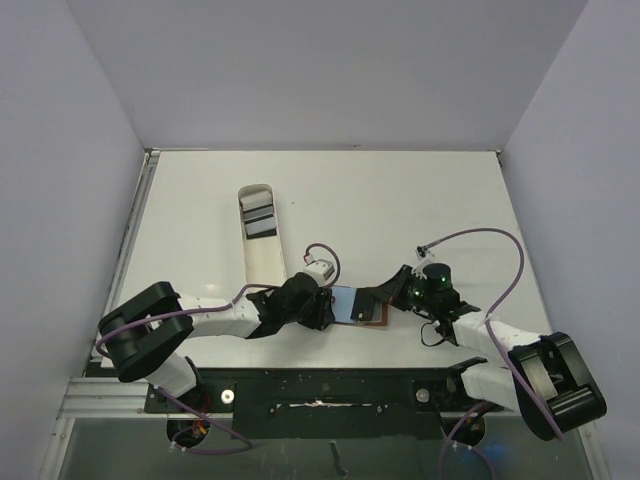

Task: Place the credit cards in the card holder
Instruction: Insert the credit card into the card holder.

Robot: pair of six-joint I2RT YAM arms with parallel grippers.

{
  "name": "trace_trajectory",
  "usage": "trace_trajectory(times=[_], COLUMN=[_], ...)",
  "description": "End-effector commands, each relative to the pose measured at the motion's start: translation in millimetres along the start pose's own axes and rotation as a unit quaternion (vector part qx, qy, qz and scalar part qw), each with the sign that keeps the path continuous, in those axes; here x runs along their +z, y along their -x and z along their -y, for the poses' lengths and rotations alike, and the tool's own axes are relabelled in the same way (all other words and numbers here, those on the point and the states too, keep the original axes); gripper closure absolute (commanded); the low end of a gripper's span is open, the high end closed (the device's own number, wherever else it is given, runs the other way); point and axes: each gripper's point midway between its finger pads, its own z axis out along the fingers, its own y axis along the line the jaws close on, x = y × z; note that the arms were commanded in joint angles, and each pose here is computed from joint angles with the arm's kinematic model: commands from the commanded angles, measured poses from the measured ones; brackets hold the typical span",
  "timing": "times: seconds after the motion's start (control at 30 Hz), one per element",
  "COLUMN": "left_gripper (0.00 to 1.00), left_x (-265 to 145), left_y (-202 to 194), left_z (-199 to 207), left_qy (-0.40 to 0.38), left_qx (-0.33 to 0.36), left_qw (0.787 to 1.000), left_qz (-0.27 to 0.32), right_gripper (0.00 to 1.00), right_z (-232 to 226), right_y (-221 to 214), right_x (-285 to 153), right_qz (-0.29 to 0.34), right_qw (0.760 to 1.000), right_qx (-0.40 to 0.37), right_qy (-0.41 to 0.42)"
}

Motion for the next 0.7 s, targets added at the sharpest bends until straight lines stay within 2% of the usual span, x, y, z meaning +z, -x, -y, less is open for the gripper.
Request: trace_trajectory(times=[0.0, 0.67], left_gripper=[0.71, 0.71], left_x=[4.0, 4.9], left_y=[-9.0, -13.0], left_z=[-0.5, -1.6], left_qy=[0.007, 0.009], left_qx=[-0.002, -0.003], left_qw=[1.0, 1.0], left_qz=[-0.015, -0.018], right_gripper=[1.0, 1.0], right_z=[-1.8, 7.9], right_y=[17.2, 29.1], right_x=[-4.8, -4.5], right_qz=[0.034, 0.076], right_qw=[0.999, 0.995], right_qx=[-0.021, -0.065], right_qy=[0.002, -0.006])
